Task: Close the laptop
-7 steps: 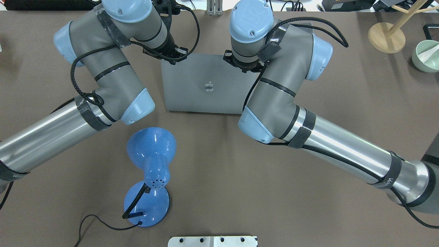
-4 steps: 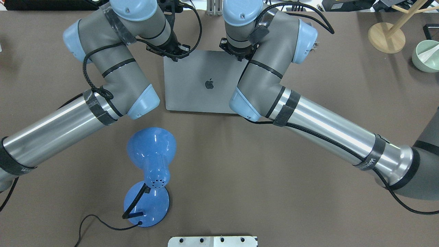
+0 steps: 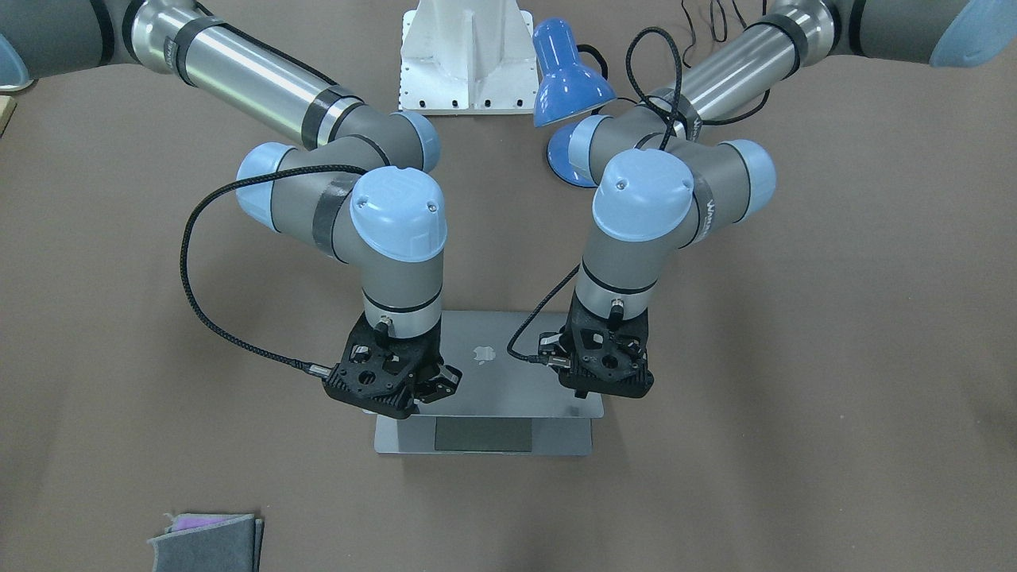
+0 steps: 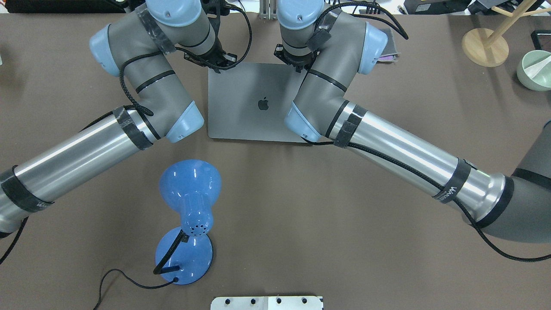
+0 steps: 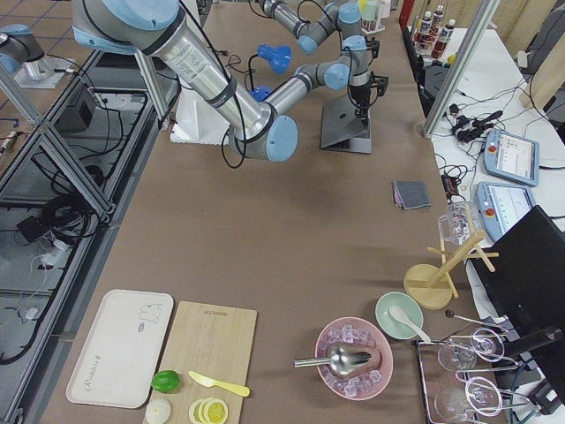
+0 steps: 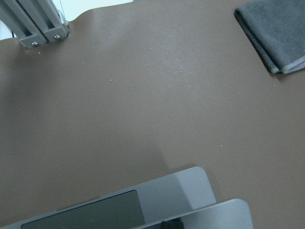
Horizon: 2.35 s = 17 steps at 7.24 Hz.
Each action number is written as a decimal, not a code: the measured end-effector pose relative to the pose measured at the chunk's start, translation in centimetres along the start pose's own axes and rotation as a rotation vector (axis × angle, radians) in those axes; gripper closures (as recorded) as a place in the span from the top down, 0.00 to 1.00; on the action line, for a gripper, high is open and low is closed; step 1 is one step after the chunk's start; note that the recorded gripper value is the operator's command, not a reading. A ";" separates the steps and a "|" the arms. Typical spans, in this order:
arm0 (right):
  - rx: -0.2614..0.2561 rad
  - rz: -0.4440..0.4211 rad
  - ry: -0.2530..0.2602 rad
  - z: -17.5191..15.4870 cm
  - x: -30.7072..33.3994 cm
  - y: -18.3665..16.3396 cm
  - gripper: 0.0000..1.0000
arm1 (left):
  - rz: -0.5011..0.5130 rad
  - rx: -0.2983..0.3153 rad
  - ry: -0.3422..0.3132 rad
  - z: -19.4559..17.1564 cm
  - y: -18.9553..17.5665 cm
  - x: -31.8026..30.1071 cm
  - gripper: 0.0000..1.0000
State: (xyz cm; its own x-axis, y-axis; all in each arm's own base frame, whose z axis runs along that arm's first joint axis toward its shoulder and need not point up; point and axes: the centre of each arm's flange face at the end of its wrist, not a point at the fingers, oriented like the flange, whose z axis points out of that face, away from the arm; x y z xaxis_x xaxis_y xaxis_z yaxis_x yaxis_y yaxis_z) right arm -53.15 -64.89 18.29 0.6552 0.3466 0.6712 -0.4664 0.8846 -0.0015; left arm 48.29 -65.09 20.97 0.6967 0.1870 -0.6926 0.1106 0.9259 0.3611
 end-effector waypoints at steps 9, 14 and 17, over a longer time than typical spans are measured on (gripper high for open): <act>-0.010 -0.029 0.009 7.0 -0.4 -0.1 0.00 | 0.049 0.001 -0.110 9.5 -0.9 -1.1 0.00; -0.021 -0.050 -0.026 6.7 -1.0 -0.3 0.00 | 0.063 0.017 -0.089 8.7 -0.7 0.7 0.00; -0.122 -0.058 -0.124 2.5 1.1 -2.6 0.99 | 0.057 0.017 0.010 3.4 -1.4 0.5 0.98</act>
State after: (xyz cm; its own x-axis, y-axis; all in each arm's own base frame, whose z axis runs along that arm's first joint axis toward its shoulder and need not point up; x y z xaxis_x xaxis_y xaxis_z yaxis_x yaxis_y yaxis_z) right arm -52.68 -67.62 20.84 0.5969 0.2595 0.7591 -0.3497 0.9358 -0.0449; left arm 50.87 -67.40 22.26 0.6950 0.2429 -0.6768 0.0830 0.9078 0.4111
